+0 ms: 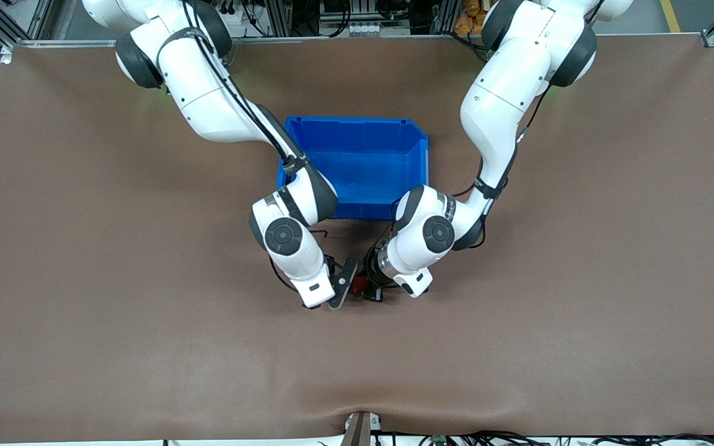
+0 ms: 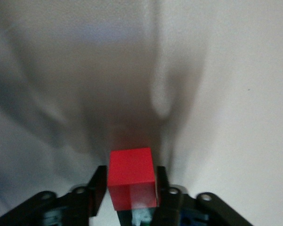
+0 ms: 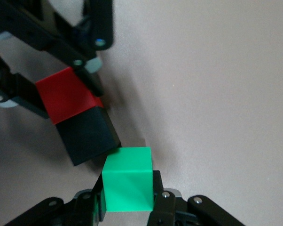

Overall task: Attach green and red cubes to black cube
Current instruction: 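Press the green cube against the black cube with the right gripper, then open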

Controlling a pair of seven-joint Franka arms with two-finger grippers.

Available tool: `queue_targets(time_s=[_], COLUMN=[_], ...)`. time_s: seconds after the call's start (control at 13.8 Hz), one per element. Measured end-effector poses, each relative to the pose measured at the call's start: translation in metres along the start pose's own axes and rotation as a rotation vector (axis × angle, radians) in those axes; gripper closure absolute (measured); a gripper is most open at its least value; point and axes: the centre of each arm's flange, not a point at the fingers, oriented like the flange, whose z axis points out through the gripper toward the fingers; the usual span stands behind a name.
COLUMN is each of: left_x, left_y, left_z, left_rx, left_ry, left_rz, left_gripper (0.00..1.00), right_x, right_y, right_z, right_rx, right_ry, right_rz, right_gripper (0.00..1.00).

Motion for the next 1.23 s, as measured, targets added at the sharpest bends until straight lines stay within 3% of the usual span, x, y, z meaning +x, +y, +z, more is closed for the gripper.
queue_targets(time_s=[0.29,0.36,0.94,1.01,1.23], left_x=[-0.001,-0.002,-0.005,-0.005,-0.002], left_y=[-0.001,-0.001,-0.002,-0.002,0.0], left_z=[0.0,0.0,0.0,0.0,-0.001], left_rx=[0.001,0.001,0.005,0.005,0.005], left_ry=[-0.001,-0.002,-0.015,-0.015,-0.015], left_rz=[0.007,0.008,0.008,0.01,0.044], left_gripper=[0.04,0.0,0.0,0.0,0.0], right_x=[0.009,0.01,0.018,0.018,0.016], right_y=[-0.013,-0.015,-0.034,-0.036,-0.042], right_z=[0.003,0.003,0.003,0.004,0.01], right_rx=[-0.058,-0.071,-0.048,-0.042,-0.028], right_ry=[-0.052,-0.064,-0.132,-0.139,-0.154], right_rz=[-0.098,-0.119,-0.163,-0.164,-0.166], right_gripper=[0.6,0.6,0.6,0.55,0.25])
